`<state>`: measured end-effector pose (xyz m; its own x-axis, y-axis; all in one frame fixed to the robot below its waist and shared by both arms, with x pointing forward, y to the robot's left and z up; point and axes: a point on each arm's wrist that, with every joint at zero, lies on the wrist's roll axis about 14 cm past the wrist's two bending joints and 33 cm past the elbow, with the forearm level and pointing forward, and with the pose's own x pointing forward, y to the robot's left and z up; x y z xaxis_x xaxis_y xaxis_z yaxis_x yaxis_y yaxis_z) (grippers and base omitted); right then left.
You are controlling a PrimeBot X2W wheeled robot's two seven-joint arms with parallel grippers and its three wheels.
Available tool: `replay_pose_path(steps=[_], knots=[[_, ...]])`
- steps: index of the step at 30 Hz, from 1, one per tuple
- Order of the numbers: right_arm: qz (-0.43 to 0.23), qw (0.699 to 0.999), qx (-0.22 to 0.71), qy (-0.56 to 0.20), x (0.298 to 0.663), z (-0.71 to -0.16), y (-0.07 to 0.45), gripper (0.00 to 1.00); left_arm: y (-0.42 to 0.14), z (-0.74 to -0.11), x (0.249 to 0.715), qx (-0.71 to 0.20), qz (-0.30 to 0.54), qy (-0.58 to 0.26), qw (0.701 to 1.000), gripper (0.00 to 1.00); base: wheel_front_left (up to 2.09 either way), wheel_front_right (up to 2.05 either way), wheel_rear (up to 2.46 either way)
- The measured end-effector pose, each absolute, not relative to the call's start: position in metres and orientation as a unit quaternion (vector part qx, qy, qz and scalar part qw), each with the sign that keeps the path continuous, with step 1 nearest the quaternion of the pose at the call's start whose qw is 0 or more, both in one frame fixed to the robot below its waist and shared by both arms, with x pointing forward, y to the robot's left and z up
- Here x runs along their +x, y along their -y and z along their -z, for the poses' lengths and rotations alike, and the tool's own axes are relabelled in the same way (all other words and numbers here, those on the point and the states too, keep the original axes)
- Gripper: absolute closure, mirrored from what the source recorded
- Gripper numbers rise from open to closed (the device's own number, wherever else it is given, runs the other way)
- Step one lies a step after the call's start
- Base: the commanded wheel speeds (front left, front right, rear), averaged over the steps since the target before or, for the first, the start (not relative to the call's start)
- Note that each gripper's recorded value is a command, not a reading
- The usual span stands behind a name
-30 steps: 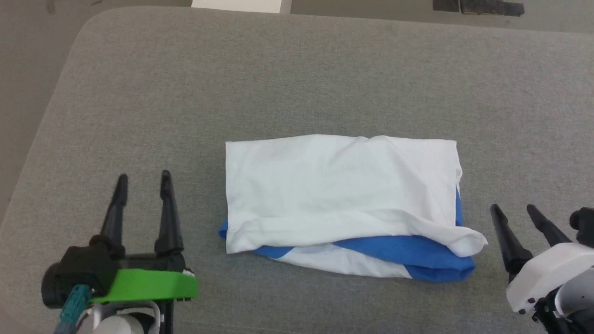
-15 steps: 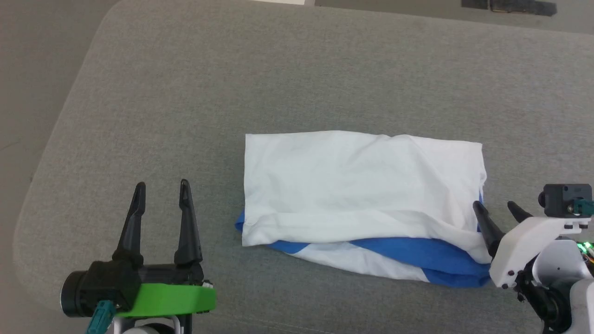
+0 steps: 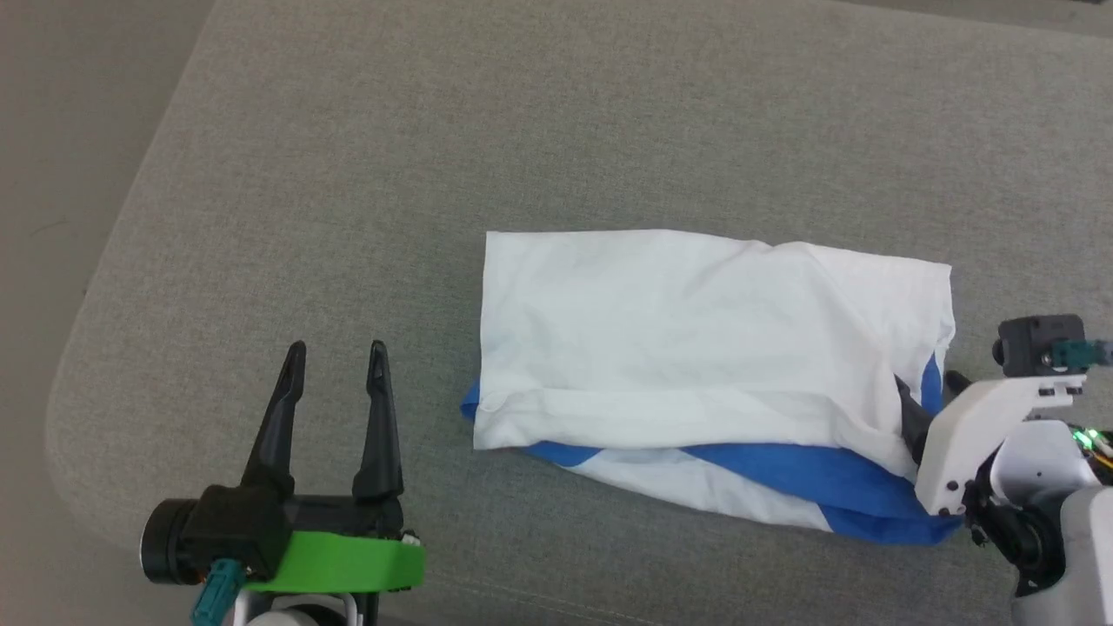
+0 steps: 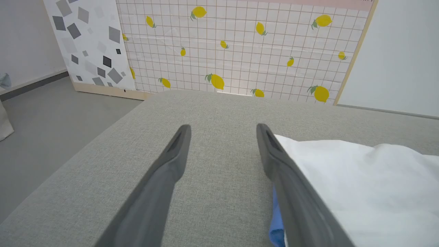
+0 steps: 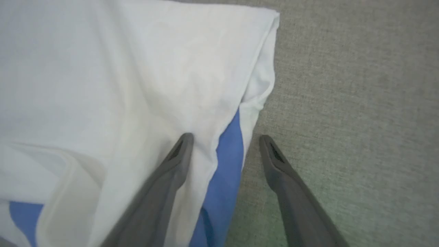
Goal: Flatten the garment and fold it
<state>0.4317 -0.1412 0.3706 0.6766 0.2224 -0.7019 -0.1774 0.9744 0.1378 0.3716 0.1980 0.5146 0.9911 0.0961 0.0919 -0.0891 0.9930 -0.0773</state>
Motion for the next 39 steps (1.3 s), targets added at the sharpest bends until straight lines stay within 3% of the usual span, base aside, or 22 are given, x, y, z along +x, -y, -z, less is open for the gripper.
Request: replay_pose_path(steps=[1, 2, 3, 4, 5, 14, 21, 30, 34, 39], knots=[[-0.114, 0.913, 0.029, -0.392, 0.433, -0.370, 0.139, 0.00, -0.197, -0.513, 0.372, -0.035, -0.044, 0.045, 0.997, 0.00, 0.00, 0.00, 0.00], [-0.115, 0.911, 0.029, -0.395, 0.434, -0.369, 0.139, 0.44, -0.197, -0.511, 0.373, -0.033, -0.043, 0.042, 0.998, 0.00, 0.00, 0.00, 0.00], [-0.116, 0.910, 0.030, -0.397, 0.435, -0.368, 0.138, 0.66, -0.196, -0.509, 0.374, -0.033, -0.040, 0.040, 0.998, 0.00, 0.00, 0.00, 0.00], [-0.116, 0.909, 0.030, -0.400, 0.436, -0.368, 0.138, 0.96, -0.195, -0.507, 0.374, -0.030, -0.038, 0.037, 0.998, 0.00, 0.00, 0.00, 0.00], [-0.116, 0.908, 0.032, -0.401, 0.437, -0.368, 0.138, 1.00, -0.194, -0.505, 0.376, -0.028, -0.034, 0.035, 0.998, 0.00, 0.00, 0.00, 0.00], [-0.085, 0.921, 0.051, -0.376, 0.447, -0.374, 0.151, 1.00, -0.190, -0.503, 0.381, -0.027, -0.025, 0.035, 0.999, 0.00, 0.00, 0.00, 0.00], [0.016, 0.935, 0.012, -0.354, 0.448, -0.388, 0.235, 1.00, -0.184, -0.508, 0.383, -0.028, -0.012, 0.043, 0.999, 0.00, 0.00, 0.00, 0.00], [0.141, 0.930, -0.034, -0.339, 0.425, -0.416, 0.338, 1.00, -0.173, -0.508, 0.389, -0.032, 0.011, 0.047, 0.998, 0.00, 0.00, 0.00, 0.00], [0.144, 0.934, -0.039, -0.324, 0.424, -0.427, 0.341, 1.00, -0.168, -0.509, 0.389, -0.034, 0.020, 0.048, 0.998, 0.00, 0.00, 0.00, 0.00], [0.094, 0.950, -0.037, -0.296, 0.434, -0.446, 0.307, 1.00, -0.162, -0.513, 0.388, -0.033, 0.030, 0.054, 0.998, 0.00, 0.00, 0.00, 0.00]])
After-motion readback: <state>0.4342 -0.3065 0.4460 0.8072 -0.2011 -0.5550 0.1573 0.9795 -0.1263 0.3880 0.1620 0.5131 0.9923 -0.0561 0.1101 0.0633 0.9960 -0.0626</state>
